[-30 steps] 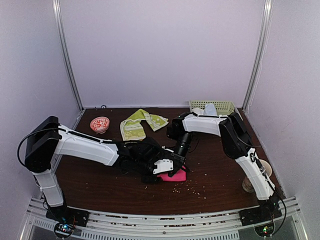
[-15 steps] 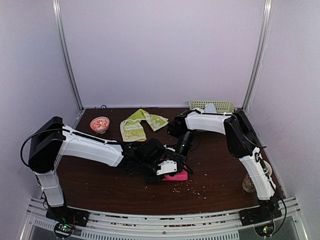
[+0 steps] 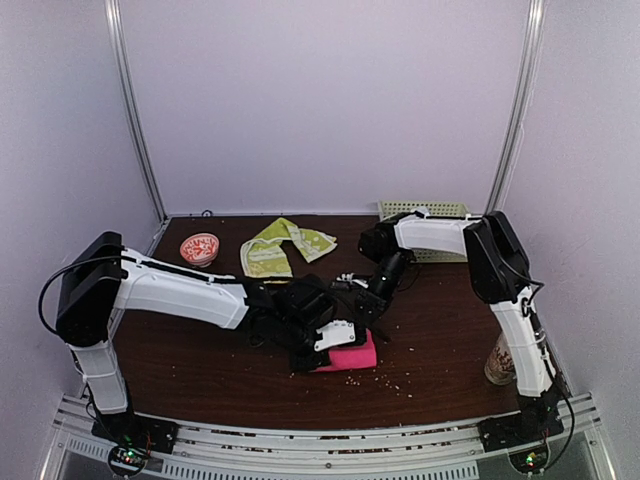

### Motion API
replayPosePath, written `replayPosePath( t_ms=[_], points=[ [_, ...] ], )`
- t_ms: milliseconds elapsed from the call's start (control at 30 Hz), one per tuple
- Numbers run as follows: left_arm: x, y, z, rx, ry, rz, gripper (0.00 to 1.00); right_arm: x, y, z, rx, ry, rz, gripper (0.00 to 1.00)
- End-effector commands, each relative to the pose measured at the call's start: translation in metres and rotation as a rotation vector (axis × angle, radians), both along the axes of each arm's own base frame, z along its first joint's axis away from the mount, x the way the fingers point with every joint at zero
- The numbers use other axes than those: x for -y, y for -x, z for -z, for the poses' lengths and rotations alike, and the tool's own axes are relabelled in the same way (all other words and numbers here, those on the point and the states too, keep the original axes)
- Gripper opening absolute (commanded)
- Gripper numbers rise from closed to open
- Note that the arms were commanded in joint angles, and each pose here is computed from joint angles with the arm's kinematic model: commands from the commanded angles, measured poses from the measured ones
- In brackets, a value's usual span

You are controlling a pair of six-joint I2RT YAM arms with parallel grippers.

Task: Roll the towels
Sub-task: Roll the towel at the center of the board.

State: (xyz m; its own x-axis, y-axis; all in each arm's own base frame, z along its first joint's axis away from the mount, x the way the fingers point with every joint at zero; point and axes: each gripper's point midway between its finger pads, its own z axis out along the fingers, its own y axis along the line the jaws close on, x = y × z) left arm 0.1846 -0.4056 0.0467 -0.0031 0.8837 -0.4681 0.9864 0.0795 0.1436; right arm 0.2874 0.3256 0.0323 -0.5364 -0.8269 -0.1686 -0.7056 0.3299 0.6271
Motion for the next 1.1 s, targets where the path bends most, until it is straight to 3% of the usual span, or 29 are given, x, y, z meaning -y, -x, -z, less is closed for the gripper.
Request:
replayPosePath(
  t_ms=[0, 267, 600, 733, 833, 933, 1067],
  points=[
    [0.005, 0.030, -0.008, -0.172, -0.009, 0.021, 0.10, -0.003, -0.006, 0.033, 0.093, 0.104, -0.013, 0.32],
    [0.001, 0.030, 0.018, -0.352, -0.043, -0.023, 0.10, -0.021, -0.017, 0.008, 0.140, 0.048, -0.027, 0.33],
    [-0.015, 0.020, 0.037, -0.532, 0.043, -0.132, 0.10, 0.013, -0.071, -0.159, 0.465, -0.196, 0.153, 0.42],
    [-0.019, 0.015, 0.043, -0.692, 0.107, -0.186, 0.10, 0.019, -0.044, -0.237, 0.642, -0.395, 0.129, 0.50],
    [-0.022, 0.013, 0.049, -0.820, 0.139, -0.226, 0.10, 0.023, 0.014, -0.254, 0.650, -0.551, -0.078, 0.69],
    [-0.023, 0.013, 0.055, -0.932, 0.149, -0.247, 0.10, 0.023, 0.053, -0.236, 0.694, -0.504, -0.272, 0.73],
    [-0.024, 0.011, 0.056, -1.034, 0.158, -0.269, 0.10, 0.013, 0.077, -0.190, 0.746, -0.331, -0.406, 0.67]
  ],
)
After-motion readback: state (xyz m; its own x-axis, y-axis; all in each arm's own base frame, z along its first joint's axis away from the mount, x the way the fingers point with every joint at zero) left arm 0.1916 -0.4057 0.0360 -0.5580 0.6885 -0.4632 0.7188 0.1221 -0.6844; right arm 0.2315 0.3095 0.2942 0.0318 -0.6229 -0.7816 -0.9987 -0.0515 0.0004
